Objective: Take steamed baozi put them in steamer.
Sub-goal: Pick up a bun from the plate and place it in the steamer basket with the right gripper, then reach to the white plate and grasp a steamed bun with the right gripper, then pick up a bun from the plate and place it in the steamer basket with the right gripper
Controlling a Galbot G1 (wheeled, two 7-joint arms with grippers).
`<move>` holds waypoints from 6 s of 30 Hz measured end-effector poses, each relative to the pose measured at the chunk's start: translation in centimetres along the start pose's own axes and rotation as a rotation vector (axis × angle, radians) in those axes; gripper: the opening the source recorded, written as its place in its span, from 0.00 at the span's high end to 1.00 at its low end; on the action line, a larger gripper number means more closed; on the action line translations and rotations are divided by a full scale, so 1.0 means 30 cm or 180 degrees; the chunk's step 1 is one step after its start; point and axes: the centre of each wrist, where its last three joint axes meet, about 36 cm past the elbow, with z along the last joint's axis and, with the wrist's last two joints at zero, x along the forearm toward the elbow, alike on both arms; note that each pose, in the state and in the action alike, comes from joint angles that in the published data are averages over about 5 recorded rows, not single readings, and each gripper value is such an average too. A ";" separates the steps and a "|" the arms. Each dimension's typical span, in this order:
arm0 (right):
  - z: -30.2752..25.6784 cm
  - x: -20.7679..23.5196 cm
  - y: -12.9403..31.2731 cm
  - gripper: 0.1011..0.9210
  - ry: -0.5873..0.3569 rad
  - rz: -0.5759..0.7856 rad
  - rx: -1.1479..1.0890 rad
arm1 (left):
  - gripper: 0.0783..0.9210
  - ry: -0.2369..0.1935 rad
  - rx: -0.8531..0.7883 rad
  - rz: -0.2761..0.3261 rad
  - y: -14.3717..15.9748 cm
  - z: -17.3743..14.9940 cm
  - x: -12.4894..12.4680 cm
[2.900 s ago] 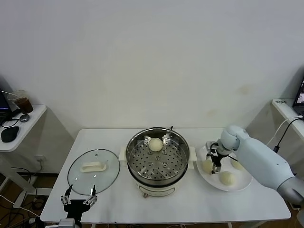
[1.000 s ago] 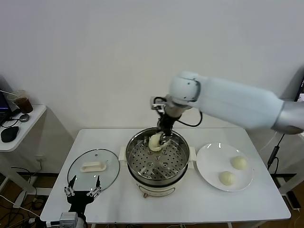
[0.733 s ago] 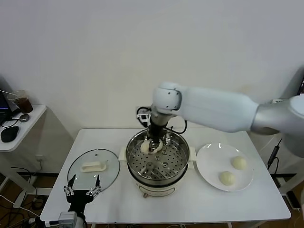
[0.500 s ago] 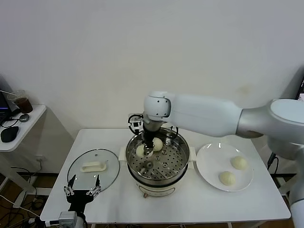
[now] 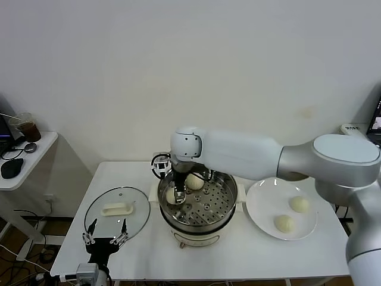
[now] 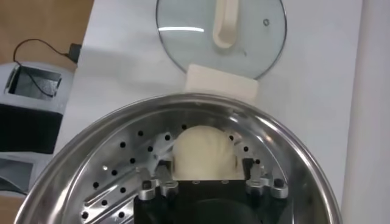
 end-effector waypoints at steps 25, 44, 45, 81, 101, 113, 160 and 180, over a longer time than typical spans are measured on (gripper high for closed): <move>0.611 0.489 0.139 0.12 -0.0172 0.0129 -0.0156 | 0.12 0.0045 0.0008 0.0009 0.008 0.011 -0.006; 1.233 0.295 0.516 0.12 0.0103 -0.0025 -0.0417 | 0.12 0.0170 -0.0026 -0.0011 0.020 0.042 0.024; 1.249 0.277 0.527 0.12 0.0129 -0.0036 -0.0428 | 0.12 0.0181 -0.0030 -0.0012 0.021 0.045 0.026; 1.381 -0.072 0.464 0.12 0.0435 -0.0077 -0.0523 | 0.12 0.0332 -0.0057 -0.0034 0.023 0.108 0.000; 1.354 -0.161 0.426 0.12 0.0497 -0.0191 -0.0480 | 0.12 0.0359 -0.0062 -0.0042 0.028 0.122 -0.018; 1.359 -0.176 0.426 0.27 0.0514 -0.0235 -0.0525 | 0.12 0.0363 -0.0059 -0.0047 0.029 0.126 -0.027; 0.444 0.533 -0.083 0.48 -0.0181 0.0099 0.1488 | 0.12 0.0112 0.0024 -0.0068 0.005 0.029 -0.019; 0.185 0.228 0.075 0.47 -0.0114 -0.0172 0.4198 | 0.12 0.0087 0.0042 -0.0120 0.012 0.019 -0.015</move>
